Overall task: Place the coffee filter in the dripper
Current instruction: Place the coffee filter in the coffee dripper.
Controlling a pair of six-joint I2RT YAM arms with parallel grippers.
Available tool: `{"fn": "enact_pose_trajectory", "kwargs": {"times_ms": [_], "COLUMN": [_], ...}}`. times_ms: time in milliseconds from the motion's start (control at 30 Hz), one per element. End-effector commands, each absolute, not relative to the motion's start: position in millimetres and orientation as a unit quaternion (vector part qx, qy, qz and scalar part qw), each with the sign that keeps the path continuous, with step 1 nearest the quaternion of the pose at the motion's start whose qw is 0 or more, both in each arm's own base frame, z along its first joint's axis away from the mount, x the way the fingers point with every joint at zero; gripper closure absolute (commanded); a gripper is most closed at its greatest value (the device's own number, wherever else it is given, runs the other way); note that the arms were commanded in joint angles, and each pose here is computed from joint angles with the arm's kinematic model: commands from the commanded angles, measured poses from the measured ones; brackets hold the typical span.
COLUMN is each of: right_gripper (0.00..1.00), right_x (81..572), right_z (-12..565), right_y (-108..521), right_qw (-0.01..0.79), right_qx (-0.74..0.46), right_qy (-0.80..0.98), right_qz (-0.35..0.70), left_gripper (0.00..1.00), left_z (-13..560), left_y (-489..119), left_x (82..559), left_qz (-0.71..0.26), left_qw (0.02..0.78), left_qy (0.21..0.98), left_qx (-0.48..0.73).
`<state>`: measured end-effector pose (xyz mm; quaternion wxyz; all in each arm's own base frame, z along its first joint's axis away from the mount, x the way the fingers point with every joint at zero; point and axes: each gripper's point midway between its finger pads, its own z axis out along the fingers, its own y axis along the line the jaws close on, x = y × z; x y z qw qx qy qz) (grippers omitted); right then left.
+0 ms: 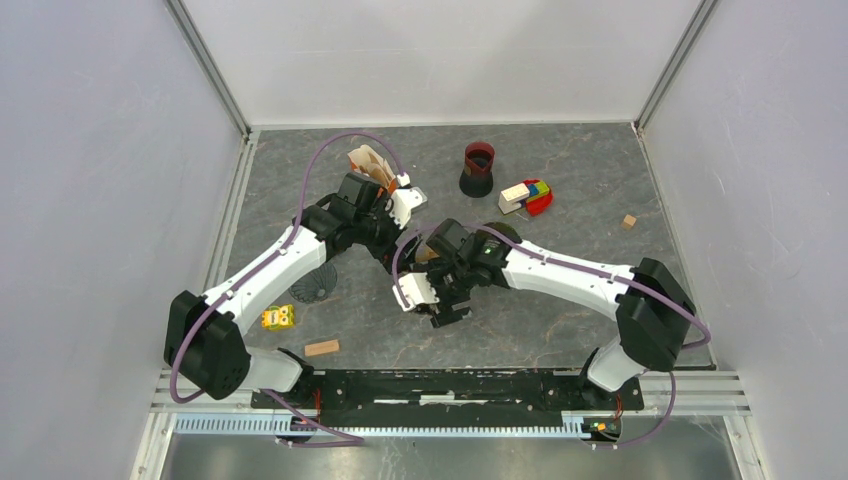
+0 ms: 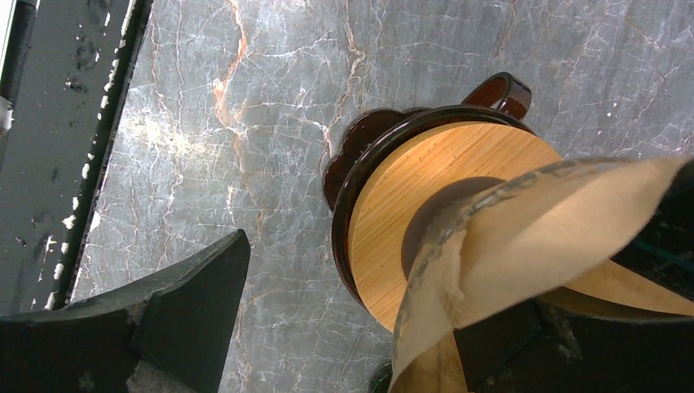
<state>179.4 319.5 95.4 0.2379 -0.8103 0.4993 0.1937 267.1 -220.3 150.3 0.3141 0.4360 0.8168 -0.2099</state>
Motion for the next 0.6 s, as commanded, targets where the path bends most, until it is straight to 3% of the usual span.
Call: {"fn": "enact_pose_trajectory", "kwargs": {"times_ms": [0, 567], "right_gripper": [0.10, 0.10], "right_x": [182.1, 192.0], "right_z": [89.4, 85.9], "right_y": [320.6, 322.4], "right_qw": [0.227, 0.209], "right_qx": [-0.821, -0.841], "right_qy": [0.496, 0.486], "right_qz": [0.171, 0.110], "left_gripper": [0.00, 0.00], "left_z": [158.3, 150.8], "left_y": [-223.5, -218.5], "left_x": [273.9, 273.8], "left_qz": [-0.202, -0.188], "left_qw": [0.337, 0.335], "left_qy": [0.798, 0.795], "left_qx": [0.457, 0.470]}}
